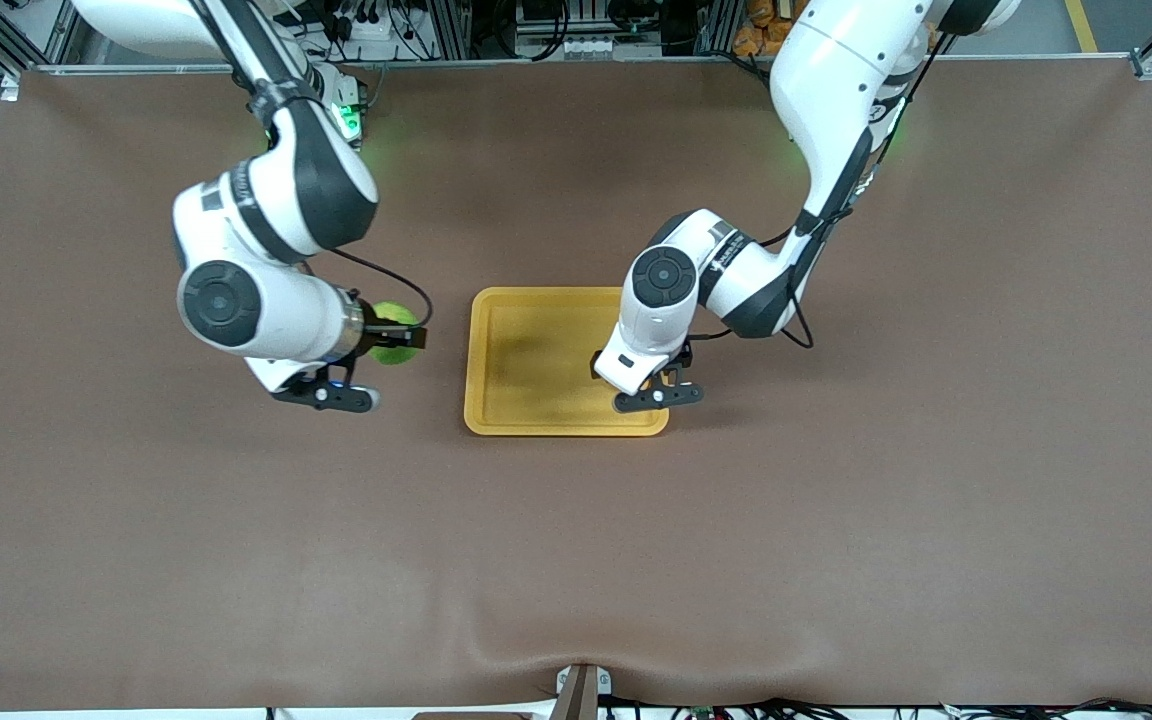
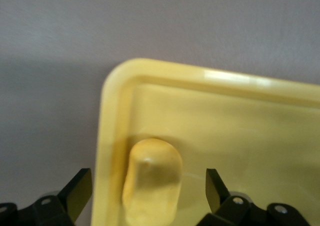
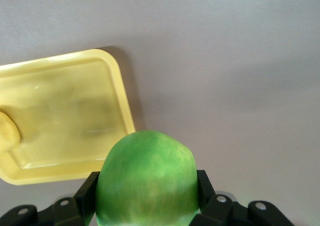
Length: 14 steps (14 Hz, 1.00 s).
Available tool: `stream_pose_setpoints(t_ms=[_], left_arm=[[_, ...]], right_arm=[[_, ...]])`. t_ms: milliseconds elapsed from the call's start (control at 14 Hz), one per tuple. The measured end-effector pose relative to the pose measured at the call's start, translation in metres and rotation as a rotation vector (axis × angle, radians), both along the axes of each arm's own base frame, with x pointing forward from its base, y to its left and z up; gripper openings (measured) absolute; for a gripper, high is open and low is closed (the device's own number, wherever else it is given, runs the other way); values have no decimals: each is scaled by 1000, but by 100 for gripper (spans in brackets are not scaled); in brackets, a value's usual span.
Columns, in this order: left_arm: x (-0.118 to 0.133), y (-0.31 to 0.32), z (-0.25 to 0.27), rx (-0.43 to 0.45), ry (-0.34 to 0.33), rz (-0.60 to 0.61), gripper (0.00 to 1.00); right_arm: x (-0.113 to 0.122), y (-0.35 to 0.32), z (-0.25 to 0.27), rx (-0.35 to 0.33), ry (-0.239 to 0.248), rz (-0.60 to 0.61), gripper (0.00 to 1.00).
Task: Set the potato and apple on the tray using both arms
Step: 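Carry the potato onto the tray with the left gripper and release it, then withdraw the left gripper while the right gripper carries the apple toward the tray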
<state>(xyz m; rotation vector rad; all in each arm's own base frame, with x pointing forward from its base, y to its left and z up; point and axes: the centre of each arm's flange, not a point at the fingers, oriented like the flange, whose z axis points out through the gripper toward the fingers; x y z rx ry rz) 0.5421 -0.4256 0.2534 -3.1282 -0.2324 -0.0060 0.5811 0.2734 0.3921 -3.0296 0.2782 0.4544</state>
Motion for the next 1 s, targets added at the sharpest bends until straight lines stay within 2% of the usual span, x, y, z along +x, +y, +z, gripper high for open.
stream_pose_setpoints(t_ms=[429, 1000], left_arm=[[37, 65, 134, 33, -6, 108, 100], [31, 159, 253, 69, 9, 237, 100]], right_arm=[[-17, 66, -36, -23, -28, -80, 81], [-34, 115, -108, -57, -29, -136, 81]])
